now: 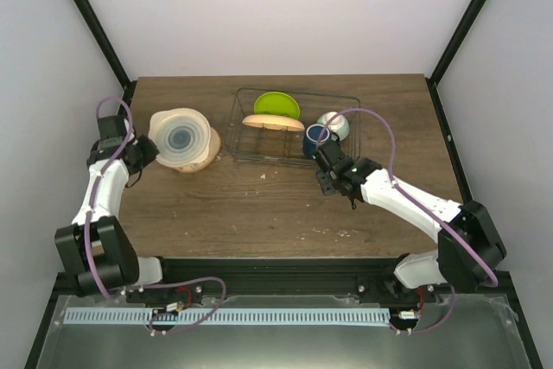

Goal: Load the mixed dishes into the dish rack

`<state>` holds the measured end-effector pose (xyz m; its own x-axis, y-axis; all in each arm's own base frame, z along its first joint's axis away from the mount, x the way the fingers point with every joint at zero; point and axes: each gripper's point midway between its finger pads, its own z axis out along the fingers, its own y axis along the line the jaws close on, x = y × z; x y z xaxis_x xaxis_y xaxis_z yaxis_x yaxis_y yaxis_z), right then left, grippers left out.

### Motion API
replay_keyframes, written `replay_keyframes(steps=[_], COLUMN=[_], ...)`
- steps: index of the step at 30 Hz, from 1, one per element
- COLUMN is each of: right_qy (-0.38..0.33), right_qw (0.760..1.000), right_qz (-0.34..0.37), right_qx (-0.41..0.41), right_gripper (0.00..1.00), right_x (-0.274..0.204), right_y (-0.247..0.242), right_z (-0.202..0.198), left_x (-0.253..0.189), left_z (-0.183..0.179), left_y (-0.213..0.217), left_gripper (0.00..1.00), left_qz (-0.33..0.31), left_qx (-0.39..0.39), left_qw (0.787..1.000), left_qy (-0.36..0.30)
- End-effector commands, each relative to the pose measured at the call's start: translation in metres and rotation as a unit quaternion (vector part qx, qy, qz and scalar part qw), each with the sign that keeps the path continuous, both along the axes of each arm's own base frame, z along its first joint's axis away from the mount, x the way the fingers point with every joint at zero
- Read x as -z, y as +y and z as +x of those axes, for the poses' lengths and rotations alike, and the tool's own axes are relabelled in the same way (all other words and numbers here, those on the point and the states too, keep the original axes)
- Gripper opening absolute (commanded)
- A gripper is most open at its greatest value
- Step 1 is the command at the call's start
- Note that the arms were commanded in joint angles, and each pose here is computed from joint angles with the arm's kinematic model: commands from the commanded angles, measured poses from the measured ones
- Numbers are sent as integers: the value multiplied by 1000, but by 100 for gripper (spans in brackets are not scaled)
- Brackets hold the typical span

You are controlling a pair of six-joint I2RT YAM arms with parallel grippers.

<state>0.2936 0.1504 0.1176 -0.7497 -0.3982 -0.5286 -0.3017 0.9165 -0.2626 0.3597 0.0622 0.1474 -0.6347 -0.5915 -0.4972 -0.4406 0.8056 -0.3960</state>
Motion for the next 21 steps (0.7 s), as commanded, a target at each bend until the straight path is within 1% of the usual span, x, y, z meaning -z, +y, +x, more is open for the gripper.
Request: replay_keyframes(steps=[1, 4, 9, 10, 12, 16, 21], right_qy=[5, 7, 7, 9, 17, 9, 23], right_qw=[1000, 1000, 999, 998, 993, 971, 949], right_qz=[15, 19, 41, 55, 105, 213, 281], right_qx=[-4, -9, -20, -27, -53, -107, -144], right_gripper=[63, 62, 63, 64, 66, 70, 75], right_x=[5, 5, 2, 0, -7, -35, -56], right_y=[7, 10, 20, 25, 45, 80, 103], right_z=[-1, -2, -1, -1, -4, -12, -23], left_x=[-18, -24, -35, -36, -38, -44, -47], left_z=[-16, -30, -47, -50, -55, -63, -73], left_y=[-14, -25, -38, -42, -51, -71, -93], left_gripper=[0, 0, 0, 0, 0, 0, 0], left_qz=[-17, -29, -31, -34, -33, -20, -19], left_qx=[14, 29, 49, 55, 68, 97, 132], left_qw=[999, 997, 997, 996, 995, 993, 989], left_qy=[-41, -58, -59, -60, -63, -64, -67])
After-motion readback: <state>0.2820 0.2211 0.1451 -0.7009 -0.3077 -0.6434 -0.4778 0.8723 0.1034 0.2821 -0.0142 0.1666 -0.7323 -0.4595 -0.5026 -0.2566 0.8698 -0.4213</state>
